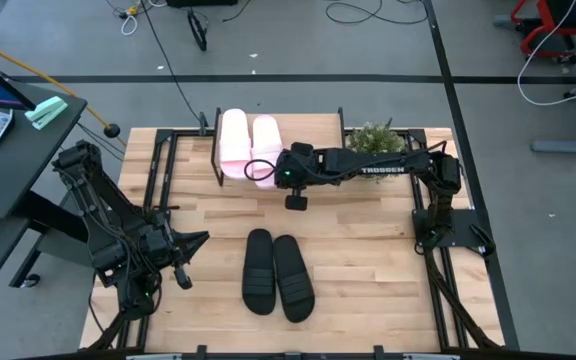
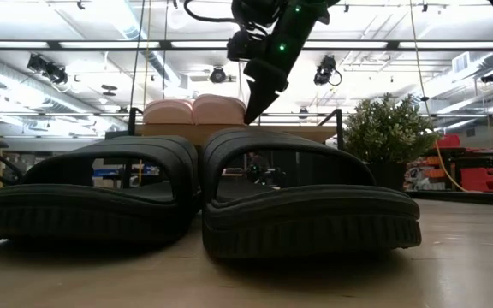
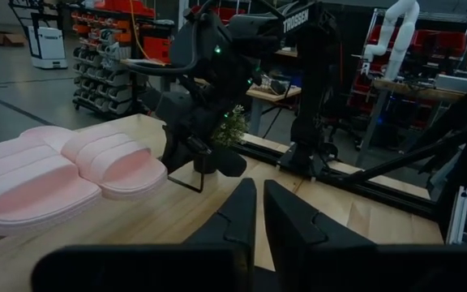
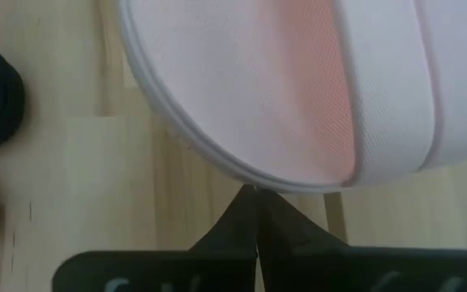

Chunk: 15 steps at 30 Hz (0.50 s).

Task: Pick and place slides into the shelf
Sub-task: Put the pink slide on the shelf

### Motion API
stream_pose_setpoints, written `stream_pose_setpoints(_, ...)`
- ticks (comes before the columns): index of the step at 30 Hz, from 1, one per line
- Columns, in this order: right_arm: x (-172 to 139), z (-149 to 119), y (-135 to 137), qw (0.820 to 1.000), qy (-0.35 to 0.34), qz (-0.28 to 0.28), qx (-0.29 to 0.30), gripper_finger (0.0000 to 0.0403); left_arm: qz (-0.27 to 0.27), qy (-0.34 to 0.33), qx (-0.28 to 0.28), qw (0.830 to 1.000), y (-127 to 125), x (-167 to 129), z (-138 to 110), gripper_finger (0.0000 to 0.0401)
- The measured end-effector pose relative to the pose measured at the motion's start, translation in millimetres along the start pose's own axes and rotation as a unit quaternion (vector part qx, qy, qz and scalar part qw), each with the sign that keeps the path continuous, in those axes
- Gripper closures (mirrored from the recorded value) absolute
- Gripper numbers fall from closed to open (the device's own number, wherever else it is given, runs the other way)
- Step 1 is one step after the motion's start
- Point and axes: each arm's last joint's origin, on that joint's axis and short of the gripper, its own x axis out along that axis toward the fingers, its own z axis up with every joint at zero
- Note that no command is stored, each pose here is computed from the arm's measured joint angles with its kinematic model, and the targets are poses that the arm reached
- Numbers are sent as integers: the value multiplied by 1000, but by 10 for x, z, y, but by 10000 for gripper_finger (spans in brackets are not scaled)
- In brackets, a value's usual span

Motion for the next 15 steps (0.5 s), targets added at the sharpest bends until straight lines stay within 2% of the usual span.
stream_pose_setpoints(15, -4, 17, 14, 1000, -10, 16, -6, 403, 0, 0, -2, 1000, -2, 0, 0, 364)
